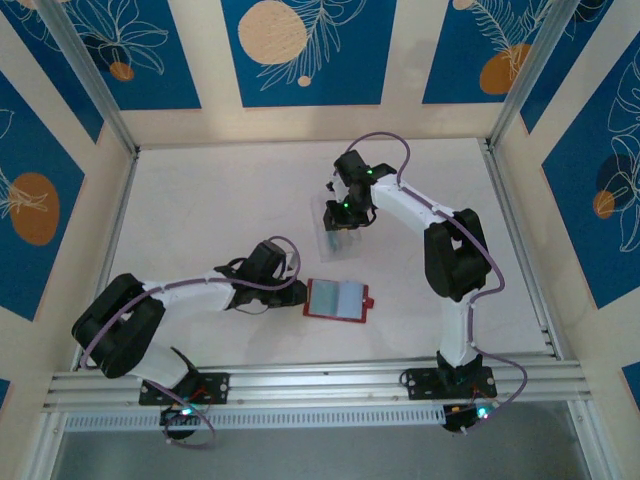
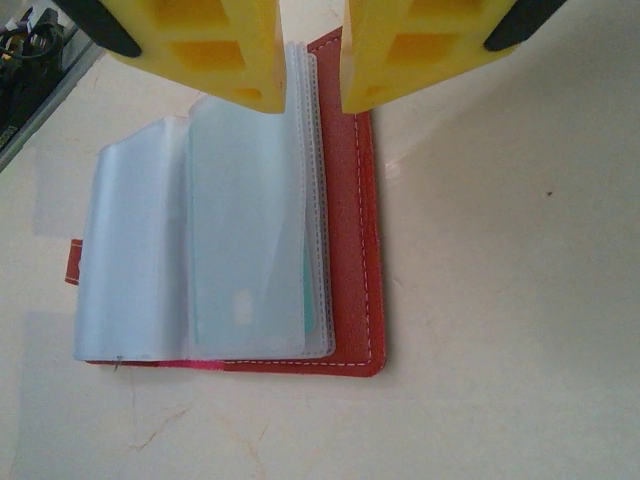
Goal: Put the credit cards into the card holder
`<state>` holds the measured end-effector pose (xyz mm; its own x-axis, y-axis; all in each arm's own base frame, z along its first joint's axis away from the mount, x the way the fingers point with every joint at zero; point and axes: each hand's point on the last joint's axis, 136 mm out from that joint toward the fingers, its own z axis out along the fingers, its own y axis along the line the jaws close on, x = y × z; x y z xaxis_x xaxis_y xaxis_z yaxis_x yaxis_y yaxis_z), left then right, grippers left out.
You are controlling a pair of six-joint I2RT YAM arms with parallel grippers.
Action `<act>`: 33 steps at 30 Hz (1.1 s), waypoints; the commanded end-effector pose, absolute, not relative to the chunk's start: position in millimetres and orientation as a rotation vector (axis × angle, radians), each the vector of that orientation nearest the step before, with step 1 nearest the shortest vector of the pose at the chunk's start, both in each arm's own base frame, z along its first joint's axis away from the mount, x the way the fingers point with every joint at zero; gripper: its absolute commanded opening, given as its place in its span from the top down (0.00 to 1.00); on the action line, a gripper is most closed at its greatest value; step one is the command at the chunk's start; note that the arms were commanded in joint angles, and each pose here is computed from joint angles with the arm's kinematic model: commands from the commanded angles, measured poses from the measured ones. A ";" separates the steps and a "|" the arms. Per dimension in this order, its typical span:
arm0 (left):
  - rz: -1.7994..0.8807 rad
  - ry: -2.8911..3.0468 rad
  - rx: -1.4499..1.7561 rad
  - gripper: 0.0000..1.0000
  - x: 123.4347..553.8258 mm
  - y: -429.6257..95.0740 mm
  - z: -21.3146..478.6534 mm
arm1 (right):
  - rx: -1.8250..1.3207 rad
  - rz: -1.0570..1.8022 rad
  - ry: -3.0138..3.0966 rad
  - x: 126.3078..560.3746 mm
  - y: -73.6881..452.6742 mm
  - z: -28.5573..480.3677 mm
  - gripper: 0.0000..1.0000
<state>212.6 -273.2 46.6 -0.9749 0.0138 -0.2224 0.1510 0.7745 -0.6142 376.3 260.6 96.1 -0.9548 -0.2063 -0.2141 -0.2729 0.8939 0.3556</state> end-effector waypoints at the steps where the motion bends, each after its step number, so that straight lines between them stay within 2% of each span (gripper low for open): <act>1: -0.986 2.780 0.112 0.79 212.0 -269.8 41.1 | -0.376 0.635 2.838 376.1 263.5 119.3 0.78; 4: -0.986 2.780 0.111 0.79 212.2 -269.6 41.1 | -0.373 0.620 2.837 377.4 262.3 119.6 0.82; 22: -0.979 2.786 0.110 0.79 211.7 -268.2 39.3 | -0.367 0.570 2.831 378.4 255.6 126.2 0.91; 33: -0.899 2.768 0.149 0.79 214.9 -259.6 51.4 | -0.319 0.443 2.786 381.6 240.8 149.4 0.97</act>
